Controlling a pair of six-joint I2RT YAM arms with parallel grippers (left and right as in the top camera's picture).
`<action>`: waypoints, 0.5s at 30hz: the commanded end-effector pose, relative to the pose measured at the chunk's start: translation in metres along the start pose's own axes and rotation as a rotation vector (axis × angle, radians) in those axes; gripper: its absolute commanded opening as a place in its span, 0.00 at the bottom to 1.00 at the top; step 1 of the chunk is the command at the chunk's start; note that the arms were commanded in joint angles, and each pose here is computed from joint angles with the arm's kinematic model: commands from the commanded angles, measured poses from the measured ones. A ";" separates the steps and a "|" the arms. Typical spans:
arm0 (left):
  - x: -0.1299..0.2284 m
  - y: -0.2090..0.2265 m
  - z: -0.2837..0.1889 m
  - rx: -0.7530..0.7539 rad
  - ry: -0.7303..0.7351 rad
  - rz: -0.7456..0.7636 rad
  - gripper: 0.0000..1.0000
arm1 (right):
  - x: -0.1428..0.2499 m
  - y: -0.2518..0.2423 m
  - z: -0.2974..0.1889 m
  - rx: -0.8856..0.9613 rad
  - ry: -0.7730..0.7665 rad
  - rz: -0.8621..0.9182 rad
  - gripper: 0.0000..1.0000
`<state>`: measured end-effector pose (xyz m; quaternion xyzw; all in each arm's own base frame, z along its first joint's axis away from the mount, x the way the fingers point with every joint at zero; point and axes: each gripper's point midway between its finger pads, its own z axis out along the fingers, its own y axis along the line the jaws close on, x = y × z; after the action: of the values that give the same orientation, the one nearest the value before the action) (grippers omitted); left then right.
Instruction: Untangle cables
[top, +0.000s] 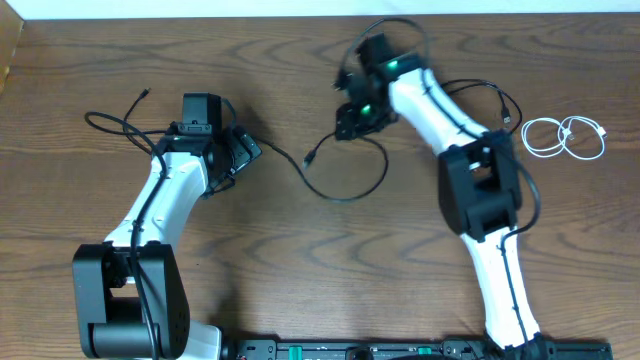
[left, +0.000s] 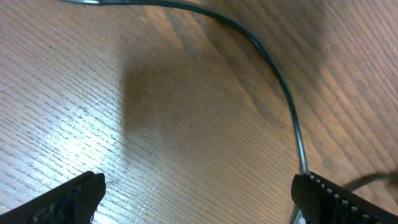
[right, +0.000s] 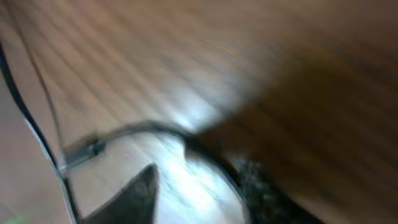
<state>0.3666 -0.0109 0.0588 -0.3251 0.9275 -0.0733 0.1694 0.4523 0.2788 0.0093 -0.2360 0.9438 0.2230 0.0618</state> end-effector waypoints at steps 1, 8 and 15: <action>0.000 0.003 0.000 -0.007 -0.002 -0.003 1.00 | 0.023 0.008 0.039 0.085 0.074 -0.059 0.24; 0.001 0.003 0.000 -0.007 -0.002 -0.003 1.00 | 0.012 0.013 0.046 0.177 0.036 -0.120 0.22; 0.000 0.003 0.000 -0.007 -0.002 -0.003 1.00 | -0.009 0.079 0.047 -0.174 -0.065 -0.178 0.62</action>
<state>0.3665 -0.0109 0.0588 -0.3250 0.9276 -0.0732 0.1693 0.4490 0.3489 0.0155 -0.3111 0.9108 0.2342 0.1370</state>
